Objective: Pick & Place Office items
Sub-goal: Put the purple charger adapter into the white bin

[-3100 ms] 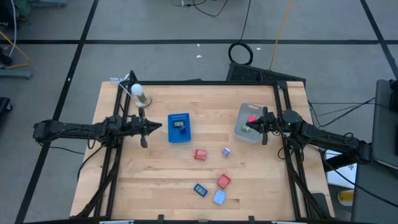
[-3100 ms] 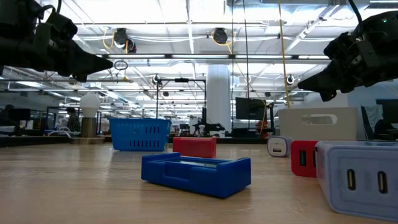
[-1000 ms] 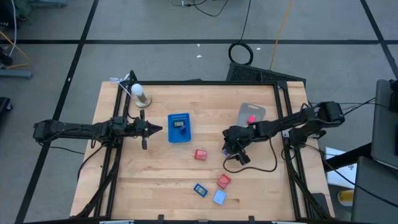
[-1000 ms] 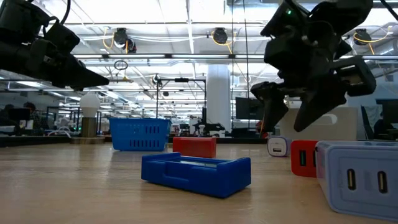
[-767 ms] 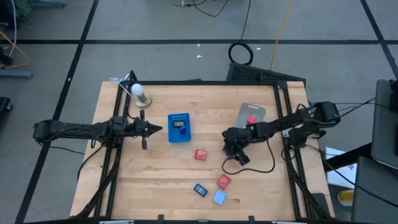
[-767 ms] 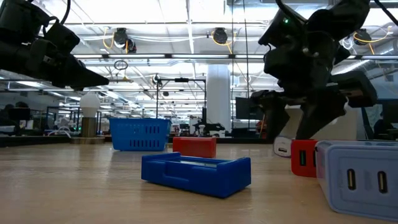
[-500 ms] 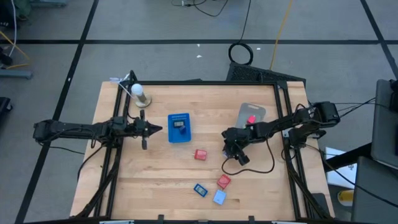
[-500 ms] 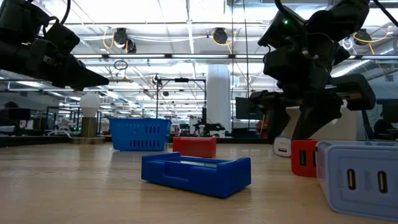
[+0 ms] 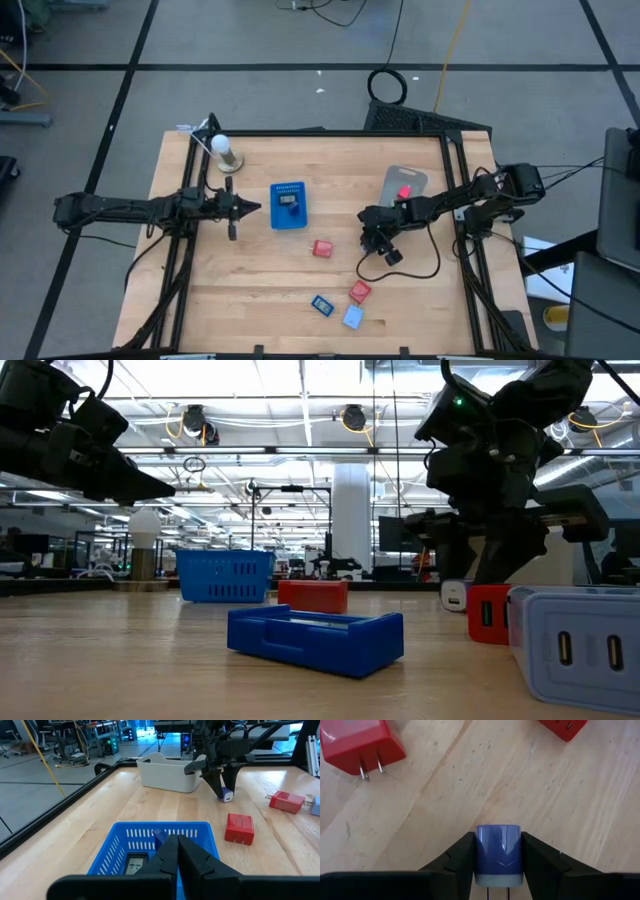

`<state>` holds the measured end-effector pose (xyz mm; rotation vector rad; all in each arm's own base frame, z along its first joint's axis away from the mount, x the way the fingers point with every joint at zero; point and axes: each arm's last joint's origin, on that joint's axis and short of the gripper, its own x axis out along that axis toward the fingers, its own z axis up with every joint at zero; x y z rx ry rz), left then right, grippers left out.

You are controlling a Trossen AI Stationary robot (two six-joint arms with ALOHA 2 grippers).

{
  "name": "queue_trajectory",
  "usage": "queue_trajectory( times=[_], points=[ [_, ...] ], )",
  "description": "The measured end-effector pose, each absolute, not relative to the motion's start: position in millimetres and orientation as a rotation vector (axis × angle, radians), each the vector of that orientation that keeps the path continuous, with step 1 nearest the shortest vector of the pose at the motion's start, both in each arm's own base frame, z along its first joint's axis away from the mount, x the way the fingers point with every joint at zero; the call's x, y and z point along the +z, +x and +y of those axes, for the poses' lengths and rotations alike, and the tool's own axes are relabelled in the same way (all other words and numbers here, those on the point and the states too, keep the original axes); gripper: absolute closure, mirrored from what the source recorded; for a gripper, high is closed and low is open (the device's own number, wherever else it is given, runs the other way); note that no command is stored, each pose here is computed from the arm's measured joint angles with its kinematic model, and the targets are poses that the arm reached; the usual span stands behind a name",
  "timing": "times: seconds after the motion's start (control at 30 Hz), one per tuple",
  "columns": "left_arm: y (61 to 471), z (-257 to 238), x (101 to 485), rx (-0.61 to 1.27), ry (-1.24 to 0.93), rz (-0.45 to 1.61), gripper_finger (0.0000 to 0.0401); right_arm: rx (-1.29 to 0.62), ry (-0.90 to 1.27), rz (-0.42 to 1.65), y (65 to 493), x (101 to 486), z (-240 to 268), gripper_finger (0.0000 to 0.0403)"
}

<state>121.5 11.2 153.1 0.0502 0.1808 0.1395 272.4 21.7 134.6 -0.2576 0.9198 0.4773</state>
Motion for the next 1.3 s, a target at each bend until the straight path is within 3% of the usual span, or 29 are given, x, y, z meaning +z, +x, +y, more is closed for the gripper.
queue_trajectory(
  times=[0.17,0.37,0.57,0.73,1.1,1.3],
  points=[
    [121.4,11.2,152.9,0.14,0.05,0.182,0.0381,0.41,-0.256,0.881,273.3,143.4,20.7,0.0278],
    [121.3,11.1,152.3,0.139,0.049,0.189,0.0392,0.401,-0.228,0.59,265.2,182.6,20.2,0.028],
    [121.2,11.1,151.5,0.139,0.047,0.197,0.0395,0.369,-0.115,0.406,231.7,211.8,16.1,0.0281],
    [121.2,11.1,151.5,0.139,0.047,0.197,0.0381,0.213,-0.108,0.249,198.1,226.8,10.0,0.0281],
    [121.2,11.1,151.7,0.139,0.046,0.194,0.0399,0.046,-0.032,-0.027,130.6,210.8,-9.4,0.0281],
    [121.2,11.1,151.7,0.139,0.045,0.194,0.0383,-0.017,-0.018,-0.107,114.6,201.7,-15.7,0.0281]
  ],
)
